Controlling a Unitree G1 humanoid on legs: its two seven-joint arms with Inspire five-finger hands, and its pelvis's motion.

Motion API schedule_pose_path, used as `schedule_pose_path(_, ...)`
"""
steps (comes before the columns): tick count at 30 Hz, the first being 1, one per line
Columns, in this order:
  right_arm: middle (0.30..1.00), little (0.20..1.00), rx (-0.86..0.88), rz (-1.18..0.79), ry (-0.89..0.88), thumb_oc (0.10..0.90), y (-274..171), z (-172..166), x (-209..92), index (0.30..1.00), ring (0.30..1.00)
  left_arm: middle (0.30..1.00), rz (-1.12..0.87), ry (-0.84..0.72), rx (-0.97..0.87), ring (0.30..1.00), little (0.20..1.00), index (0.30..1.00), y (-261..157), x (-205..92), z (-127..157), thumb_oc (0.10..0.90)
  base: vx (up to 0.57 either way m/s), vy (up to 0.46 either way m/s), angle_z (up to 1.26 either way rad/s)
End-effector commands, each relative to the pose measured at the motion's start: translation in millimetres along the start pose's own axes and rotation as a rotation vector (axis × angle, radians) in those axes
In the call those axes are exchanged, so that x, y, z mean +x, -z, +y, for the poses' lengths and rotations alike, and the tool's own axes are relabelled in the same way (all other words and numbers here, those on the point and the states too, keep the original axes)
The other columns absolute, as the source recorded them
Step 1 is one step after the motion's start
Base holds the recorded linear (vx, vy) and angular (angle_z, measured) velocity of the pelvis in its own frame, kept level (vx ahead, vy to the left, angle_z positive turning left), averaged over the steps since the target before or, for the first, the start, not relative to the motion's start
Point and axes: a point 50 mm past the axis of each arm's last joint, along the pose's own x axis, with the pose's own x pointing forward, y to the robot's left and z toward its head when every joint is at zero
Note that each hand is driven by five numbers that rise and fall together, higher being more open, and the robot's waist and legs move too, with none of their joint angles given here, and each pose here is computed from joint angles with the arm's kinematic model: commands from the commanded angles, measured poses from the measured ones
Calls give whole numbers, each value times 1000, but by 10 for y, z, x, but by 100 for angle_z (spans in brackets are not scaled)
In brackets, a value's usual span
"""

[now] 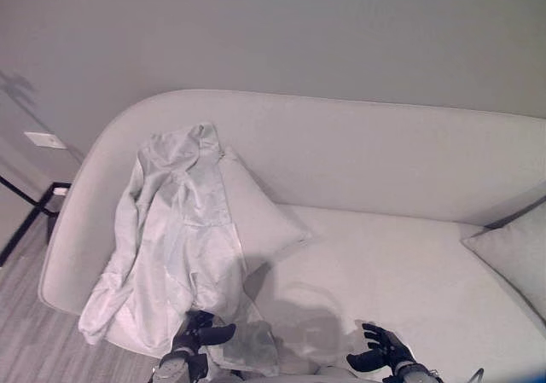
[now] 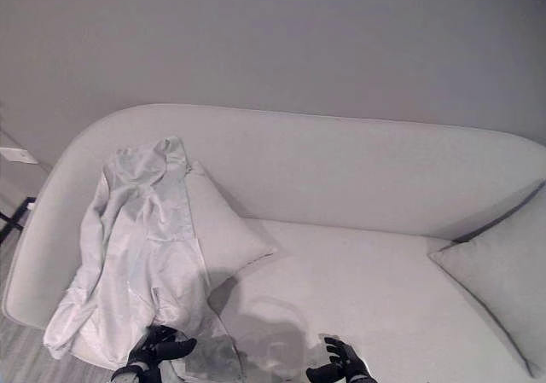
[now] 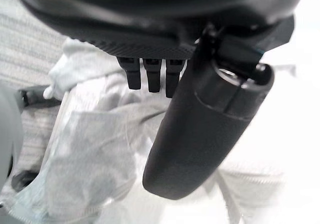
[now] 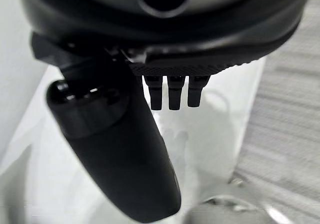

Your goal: Hang the clothes on the sofa on the clothes rack.

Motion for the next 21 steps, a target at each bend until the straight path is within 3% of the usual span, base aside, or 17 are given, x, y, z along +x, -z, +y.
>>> schedule_pose_path(1, 900, 900, -102, -33, 70, 800, -71, -305, -1, 900, 900, 900, -218, 4, -21, 900, 900, 900, -499, 18, 136, 800, 155, 452, 88)
schedule_pose_path(6, 900, 900, -82, 70, 90, 800, 186, -366, -33, 900, 900, 900, -251, 88, 44, 900, 900, 900, -600, 34, -22, 800, 181, 580, -25)
schedule_pose_path(14, 900, 900, -92, 87, 26, 800, 173, -190, 11, 900, 900, 900, -512, 252, 114, 900, 900, 900, -1359, -63, -223, 800, -1, 514, 11)
schedule_pose_path(17, 900, 900, -106, -21, -22, 800, -110, -49, 69, 900, 900, 900, -464, 61, 58, 900, 900, 900, -1205, -42, 210, 800, -4, 494, -40)
schedule_pose_path(21, 900, 900, -116, 14, -27, 800, -14, -19, 57, 900, 900, 900, -418, 34, 26, 900, 900, 900, -1038, -43, 254, 800, 39, 84, -25)
